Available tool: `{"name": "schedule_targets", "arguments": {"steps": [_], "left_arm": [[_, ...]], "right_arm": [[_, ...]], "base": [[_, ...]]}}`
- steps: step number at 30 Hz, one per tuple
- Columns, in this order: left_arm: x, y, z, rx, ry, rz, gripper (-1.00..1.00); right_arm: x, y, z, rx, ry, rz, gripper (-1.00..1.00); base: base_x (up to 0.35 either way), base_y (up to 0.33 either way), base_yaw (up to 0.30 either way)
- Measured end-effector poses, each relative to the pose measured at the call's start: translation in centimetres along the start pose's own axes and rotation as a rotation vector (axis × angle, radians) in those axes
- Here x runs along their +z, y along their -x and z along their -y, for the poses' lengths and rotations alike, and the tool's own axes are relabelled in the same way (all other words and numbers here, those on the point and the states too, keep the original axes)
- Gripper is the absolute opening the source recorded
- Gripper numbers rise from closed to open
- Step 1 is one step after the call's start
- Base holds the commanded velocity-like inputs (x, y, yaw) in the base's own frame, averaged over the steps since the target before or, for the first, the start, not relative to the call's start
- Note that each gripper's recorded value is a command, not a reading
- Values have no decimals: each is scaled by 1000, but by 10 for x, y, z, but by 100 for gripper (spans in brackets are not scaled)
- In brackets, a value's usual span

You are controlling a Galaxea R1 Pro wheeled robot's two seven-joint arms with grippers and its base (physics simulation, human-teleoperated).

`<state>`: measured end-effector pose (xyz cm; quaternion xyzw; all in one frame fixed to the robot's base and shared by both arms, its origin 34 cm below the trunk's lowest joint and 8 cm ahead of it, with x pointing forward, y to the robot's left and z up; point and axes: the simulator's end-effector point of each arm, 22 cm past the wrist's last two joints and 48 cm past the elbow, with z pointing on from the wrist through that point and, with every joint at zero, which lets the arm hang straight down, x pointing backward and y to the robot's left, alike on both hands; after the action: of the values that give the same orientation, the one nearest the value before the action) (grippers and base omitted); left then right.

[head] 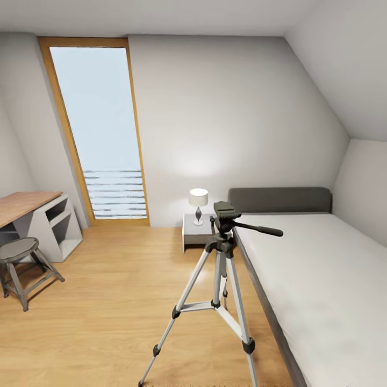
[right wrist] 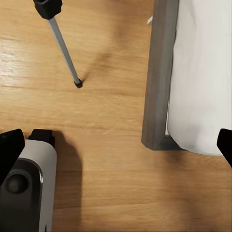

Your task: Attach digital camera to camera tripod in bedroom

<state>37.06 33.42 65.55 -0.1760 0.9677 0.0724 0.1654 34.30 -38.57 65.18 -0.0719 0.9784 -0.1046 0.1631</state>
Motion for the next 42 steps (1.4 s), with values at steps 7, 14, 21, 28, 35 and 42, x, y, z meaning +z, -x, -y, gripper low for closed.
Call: {"name": "schedule_targets", "arguments": {"steps": [7,14,21,28,35,42], "left_arm": [[2,-15,-6,-1,12,-32,-100],[4,-22,-9,-29,18,-50,-100],[5,-27,-10,-29,21,-63,-100],[6,-32,-10,-26,23,-73,-100],[7,-36,-11,-23,26,-84,-100],[8,-41,-12,-21,30,-94,-100]], "right_arm": [[1,-4,-1,-2,2,-10,100],[2,-9,-2,-4,4,-21,100],[3,-13,-3,-8,8,-32,100],[4,-18,-5,-13,15,-42,100],[5,-22,-6,-14,17,-53,100],[6,-27,-7,-16,19,-64,100]], "base": [[0,0,0],[0,0,0],[0,0,0],[0,0,-3],[0,0,-63],[0,0,-89]]}}
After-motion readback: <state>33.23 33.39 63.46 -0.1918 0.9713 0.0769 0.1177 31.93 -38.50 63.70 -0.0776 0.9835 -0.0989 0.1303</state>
